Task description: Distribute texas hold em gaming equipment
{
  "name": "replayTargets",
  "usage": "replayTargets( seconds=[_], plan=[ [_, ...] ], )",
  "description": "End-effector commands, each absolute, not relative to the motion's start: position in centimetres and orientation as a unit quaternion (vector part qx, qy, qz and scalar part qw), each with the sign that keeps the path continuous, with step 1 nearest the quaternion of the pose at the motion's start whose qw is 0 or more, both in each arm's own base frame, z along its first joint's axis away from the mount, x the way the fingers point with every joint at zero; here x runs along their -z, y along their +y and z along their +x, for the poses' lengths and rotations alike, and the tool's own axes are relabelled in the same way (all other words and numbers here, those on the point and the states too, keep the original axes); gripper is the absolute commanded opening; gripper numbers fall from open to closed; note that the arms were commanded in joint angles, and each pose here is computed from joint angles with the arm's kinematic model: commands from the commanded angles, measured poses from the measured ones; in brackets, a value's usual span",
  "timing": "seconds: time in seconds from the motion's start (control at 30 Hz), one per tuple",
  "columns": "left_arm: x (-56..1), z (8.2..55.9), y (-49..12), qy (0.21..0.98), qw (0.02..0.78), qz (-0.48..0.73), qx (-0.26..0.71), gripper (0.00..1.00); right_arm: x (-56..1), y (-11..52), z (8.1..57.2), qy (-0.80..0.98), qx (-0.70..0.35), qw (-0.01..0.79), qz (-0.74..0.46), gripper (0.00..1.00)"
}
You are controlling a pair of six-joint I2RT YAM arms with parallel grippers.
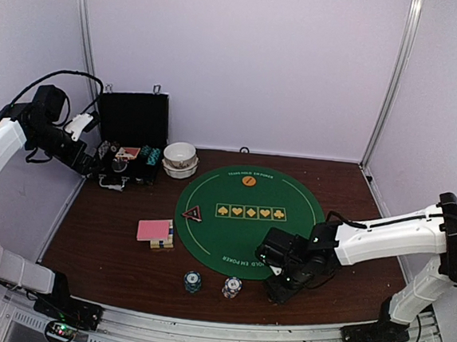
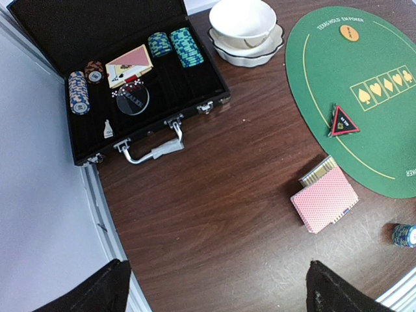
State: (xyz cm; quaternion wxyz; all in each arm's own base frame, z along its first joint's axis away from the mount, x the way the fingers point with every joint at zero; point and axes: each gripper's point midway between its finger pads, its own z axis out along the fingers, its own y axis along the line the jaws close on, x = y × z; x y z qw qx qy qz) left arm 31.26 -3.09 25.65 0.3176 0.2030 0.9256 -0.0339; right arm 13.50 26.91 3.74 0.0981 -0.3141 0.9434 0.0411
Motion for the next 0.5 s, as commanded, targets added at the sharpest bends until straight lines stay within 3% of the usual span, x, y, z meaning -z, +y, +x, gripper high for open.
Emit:
replayTargets(
  seconds=[0.0, 0.33, 0.47],
  plan=[
    [-27.5, 31.3, -3.0, 0.915, 0.345, 0.208, 0.028, 0.98, -3.6, 27.1, 13.7, 0.944, -0.036, 0.106, -0.311, 0.55],
    [-27.6, 31.3, -3.0, 0.914, 0.346, 0.209, 0.029, 0.98, -4.3, 27.4, 13.8, 0.943, -0.041, 0.111, -0.312, 0.36],
    [-27.5, 31.2, -3.1, 0.914, 0.346, 0.209, 0.030, 0.98, -5.1, 27.7, 13.7, 0.941, -0.043, 0.112, -0.316, 0.35]
  ],
)
